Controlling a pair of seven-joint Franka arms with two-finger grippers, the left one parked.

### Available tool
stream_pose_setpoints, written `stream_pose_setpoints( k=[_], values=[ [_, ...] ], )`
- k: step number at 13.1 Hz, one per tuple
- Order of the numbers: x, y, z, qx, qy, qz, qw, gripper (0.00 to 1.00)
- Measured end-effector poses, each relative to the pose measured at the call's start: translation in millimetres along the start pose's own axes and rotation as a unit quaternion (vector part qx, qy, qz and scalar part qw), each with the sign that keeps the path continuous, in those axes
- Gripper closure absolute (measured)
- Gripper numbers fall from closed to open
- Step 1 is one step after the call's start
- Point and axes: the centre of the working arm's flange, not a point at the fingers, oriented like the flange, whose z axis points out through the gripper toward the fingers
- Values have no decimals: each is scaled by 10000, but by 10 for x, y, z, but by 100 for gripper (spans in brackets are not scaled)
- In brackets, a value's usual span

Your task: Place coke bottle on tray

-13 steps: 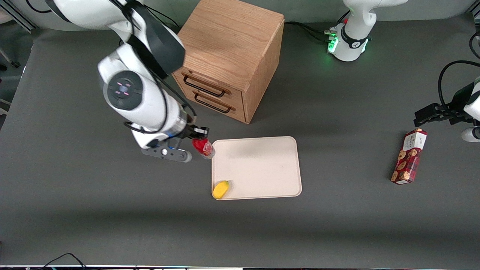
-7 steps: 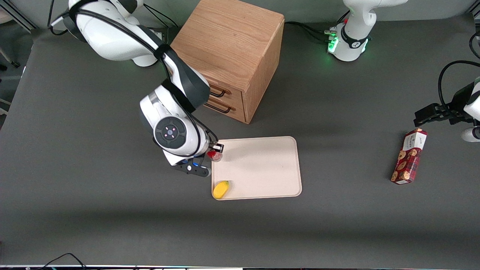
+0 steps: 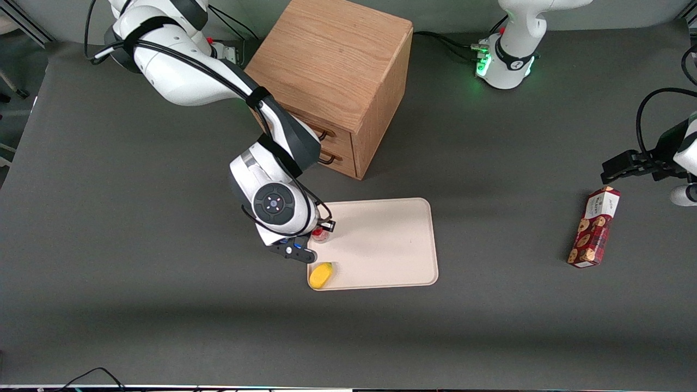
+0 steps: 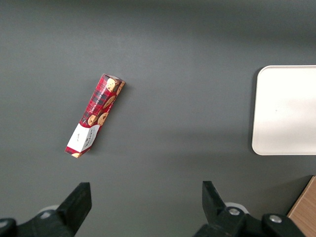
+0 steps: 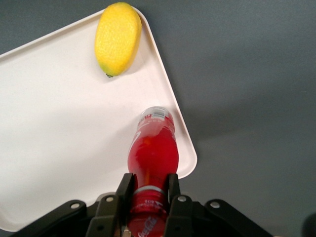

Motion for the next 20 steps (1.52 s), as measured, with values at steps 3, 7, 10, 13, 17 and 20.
stream_pose_setpoints(
  k=[3,7,10,13,17,20],
  values=[
    [0,-18,-2,14,83,36,10000,50],
    [30,-26,-115,88,276,94,9995,7],
    [208,297,-786,311,594,-124,9977,0],
    [321,970,-1542,226,1032,-453,9934,0],
    [451,2079,-1979,126,1197,-729,9901,0],
    [469,3007,-2111,125,1306,-923,9871,0]
  ],
)
